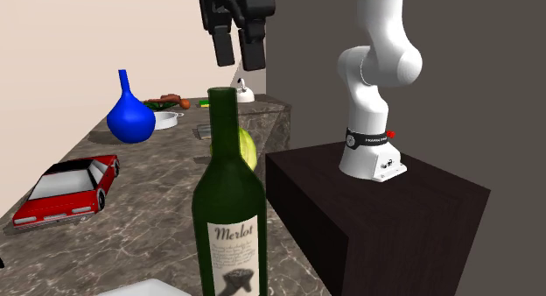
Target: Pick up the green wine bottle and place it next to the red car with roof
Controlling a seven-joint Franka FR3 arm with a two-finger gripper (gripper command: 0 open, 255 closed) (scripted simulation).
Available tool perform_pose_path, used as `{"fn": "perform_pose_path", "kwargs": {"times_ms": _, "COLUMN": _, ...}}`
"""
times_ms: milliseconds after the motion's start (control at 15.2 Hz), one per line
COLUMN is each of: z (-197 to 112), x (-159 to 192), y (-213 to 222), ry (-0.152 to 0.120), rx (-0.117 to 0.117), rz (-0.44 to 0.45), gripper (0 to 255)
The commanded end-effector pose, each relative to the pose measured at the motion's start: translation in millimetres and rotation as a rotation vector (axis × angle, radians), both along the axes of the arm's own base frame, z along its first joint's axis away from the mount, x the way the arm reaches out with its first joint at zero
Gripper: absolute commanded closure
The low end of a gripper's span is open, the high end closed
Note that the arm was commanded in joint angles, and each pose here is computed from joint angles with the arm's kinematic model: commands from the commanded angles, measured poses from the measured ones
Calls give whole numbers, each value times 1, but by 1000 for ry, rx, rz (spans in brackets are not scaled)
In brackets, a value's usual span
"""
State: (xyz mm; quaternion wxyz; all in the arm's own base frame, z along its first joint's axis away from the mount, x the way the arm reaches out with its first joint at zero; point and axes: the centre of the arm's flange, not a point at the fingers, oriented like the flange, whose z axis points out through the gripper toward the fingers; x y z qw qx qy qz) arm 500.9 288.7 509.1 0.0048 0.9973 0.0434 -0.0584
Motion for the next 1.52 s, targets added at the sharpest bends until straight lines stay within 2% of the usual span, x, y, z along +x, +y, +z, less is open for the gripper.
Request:
{"fn": "perform_pose_path", "kwargs": {"times_ms": 0, "z": -9, "x": 16, "y": 19, "ry": 7, "rx": -2, "rz": -4, "gripper": 0}}
{"fn": "perform_pose_path", "kwargs": {"times_ms": 132, "z": -14, "x": 28, "y": 34, "ry": 11, "rx": -3, "rz": -6, "gripper": 0}}
{"fn": "perform_pose_path", "kwargs": {"times_ms": 594, "z": -54, "x": 22, "y": 33, "ry": 11, "rx": -3, "rz": -6, "gripper": 0}}
{"fn": "perform_pose_path", "kwargs": {"times_ms": 1122, "z": -54, "x": 22, "y": 33, "ry": 11, "rx": -4, "rz": -6, "gripper": 0}}
{"fn": "perform_pose_path", "kwargs": {"times_ms": 1188, "z": -54, "x": 22, "y": 33, "ry": 11, "rx": -4, "rz": -6, "gripper": 255}}
{"fn": "perform_pose_path", "kwargs": {"times_ms": 1452, "z": -54, "x": 22, "y": 33, "ry": 11, "rx": -4, "rz": -6, "gripper": 255}}
